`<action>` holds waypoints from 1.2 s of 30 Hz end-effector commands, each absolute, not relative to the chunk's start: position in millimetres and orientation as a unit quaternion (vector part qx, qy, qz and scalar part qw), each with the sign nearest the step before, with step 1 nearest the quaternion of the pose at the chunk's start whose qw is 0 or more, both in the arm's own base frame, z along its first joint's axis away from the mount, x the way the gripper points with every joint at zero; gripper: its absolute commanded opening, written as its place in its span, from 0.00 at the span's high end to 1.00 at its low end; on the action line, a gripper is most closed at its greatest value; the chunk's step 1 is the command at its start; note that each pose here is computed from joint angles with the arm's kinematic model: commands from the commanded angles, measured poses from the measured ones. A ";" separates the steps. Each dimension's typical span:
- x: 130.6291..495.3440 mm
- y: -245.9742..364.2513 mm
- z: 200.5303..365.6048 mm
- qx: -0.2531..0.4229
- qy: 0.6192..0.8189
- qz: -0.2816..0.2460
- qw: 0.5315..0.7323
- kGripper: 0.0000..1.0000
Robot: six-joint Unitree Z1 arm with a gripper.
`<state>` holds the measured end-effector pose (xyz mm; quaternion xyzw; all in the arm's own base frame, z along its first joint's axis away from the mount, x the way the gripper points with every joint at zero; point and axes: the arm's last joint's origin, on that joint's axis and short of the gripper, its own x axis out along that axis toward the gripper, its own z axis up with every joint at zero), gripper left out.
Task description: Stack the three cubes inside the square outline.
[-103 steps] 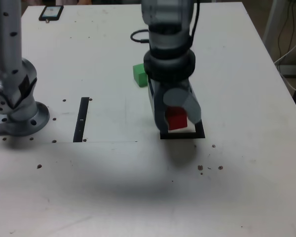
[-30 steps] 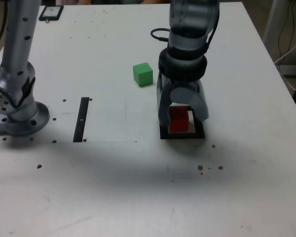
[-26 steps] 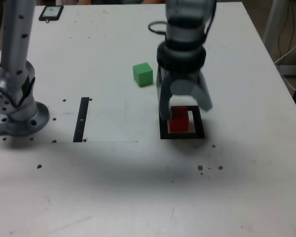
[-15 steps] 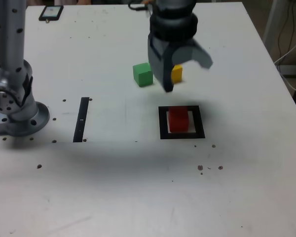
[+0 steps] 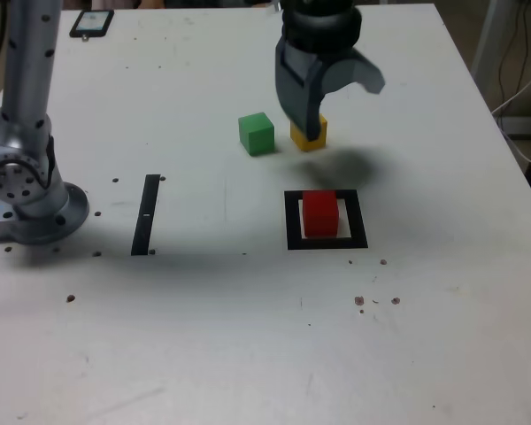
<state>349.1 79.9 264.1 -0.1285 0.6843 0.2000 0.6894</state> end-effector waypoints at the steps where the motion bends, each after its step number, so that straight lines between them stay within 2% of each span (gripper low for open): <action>1: 349.3 88.9 259.7 -0.123 0.689 0.201 0.685 0.02; 12: 350.5 102.1 245.7 -0.096 0.711 0.191 0.670 0.02; 21: 359.8 109.3 236.7 -0.094 0.708 0.182 0.675 0.02; 36: 356.4 131.5 222.3 -0.107 0.720 0.174 0.664 0.09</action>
